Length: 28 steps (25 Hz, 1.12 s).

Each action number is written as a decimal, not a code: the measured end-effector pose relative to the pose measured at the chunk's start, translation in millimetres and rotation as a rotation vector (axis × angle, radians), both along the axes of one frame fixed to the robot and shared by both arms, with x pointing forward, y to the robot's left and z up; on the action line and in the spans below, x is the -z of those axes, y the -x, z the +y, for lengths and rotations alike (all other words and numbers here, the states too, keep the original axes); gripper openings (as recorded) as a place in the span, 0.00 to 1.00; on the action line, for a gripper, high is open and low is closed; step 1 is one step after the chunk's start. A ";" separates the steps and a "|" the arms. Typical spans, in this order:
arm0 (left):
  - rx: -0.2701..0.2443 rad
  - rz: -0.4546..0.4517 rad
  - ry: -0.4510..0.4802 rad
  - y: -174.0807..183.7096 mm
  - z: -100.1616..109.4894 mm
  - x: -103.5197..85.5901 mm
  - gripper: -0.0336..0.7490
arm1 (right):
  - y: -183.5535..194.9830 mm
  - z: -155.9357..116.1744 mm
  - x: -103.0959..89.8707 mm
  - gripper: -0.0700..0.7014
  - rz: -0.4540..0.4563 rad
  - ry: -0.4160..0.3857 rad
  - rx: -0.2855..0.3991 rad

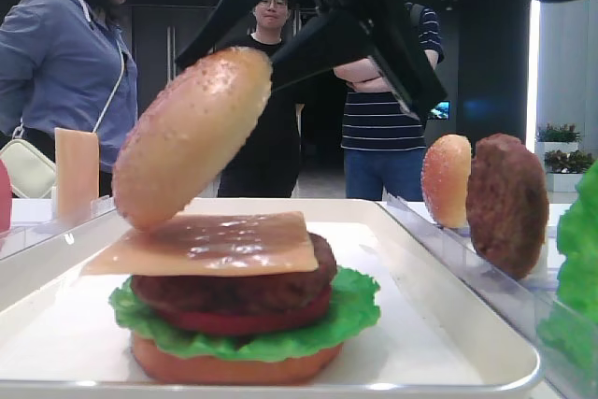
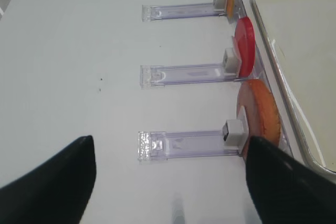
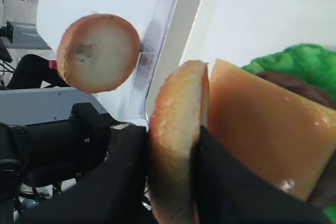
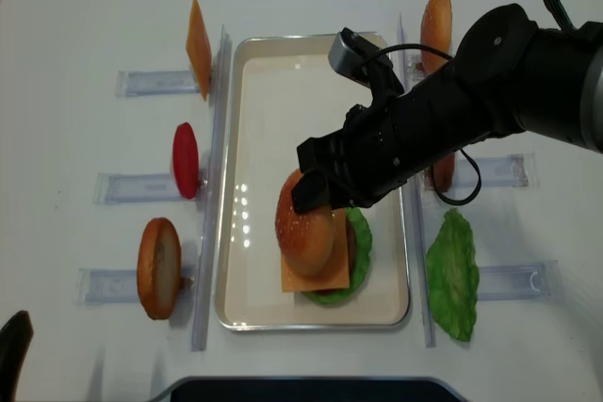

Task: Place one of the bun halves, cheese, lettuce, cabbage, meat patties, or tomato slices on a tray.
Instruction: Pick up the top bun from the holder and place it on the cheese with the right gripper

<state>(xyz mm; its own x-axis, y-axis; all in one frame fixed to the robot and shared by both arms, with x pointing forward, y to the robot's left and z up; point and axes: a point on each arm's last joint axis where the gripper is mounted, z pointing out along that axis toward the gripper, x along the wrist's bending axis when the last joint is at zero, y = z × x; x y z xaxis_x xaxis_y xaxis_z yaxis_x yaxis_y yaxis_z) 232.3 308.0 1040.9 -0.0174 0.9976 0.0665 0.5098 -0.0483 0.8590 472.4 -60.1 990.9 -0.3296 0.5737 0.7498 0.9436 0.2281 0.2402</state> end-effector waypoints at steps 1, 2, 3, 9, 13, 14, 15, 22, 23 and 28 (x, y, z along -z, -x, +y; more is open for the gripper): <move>0.000 0.000 0.000 0.0 0.0 0.0 0.93 | -0.5 0.6 3.4 0.37 0.009 0.005 -0.003; 0.000 0.000 0.000 0.0 0.0 0.0 0.93 | -0.9 1.1 5.8 0.37 0.020 0.007 -0.003; 0.000 0.000 0.000 0.0 0.0 0.0 0.93 | -1.3 1.7 7.4 0.37 0.026 0.006 -0.001; 0.000 0.000 0.000 0.0 0.0 0.0 0.93 | -3.0 0.1 6.9 0.37 0.024 -0.001 0.001; 0.000 0.000 0.000 0.0 0.0 0.0 0.93 | -3.3 0.1 7.0 0.37 0.023 0.000 0.004; 0.000 0.000 0.000 0.0 0.0 0.0 0.93 | -3.3 0.0 7.0 0.37 0.024 0.000 0.004; 0.000 0.000 0.000 0.0 0.0 0.0 0.93 | -3.3 0.0 7.1 0.37 0.024 0.001 0.005; 0.000 0.000 0.000 0.0 0.0 0.0 0.93 | -3.6 -0.2 7.4 0.43 0.021 0.005 0.007; 0.000 0.000 0.000 0.0 0.0 0.0 0.93 | -3.8 -0.2 7.5 0.45 0.019 0.006 0.008; 0.000 0.000 0.000 0.0 0.0 0.0 0.93 | -4.1 -0.8 7.9 0.53 0.013 0.012 0.006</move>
<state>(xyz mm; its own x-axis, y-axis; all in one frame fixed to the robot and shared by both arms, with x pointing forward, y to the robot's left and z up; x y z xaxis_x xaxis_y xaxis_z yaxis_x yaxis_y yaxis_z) 232.3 308.0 1040.9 -0.0174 0.9976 0.0665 0.5098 -0.0483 0.8590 476.5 -61.0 982.9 -0.3167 0.5849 0.7467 0.9478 0.2257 0.2253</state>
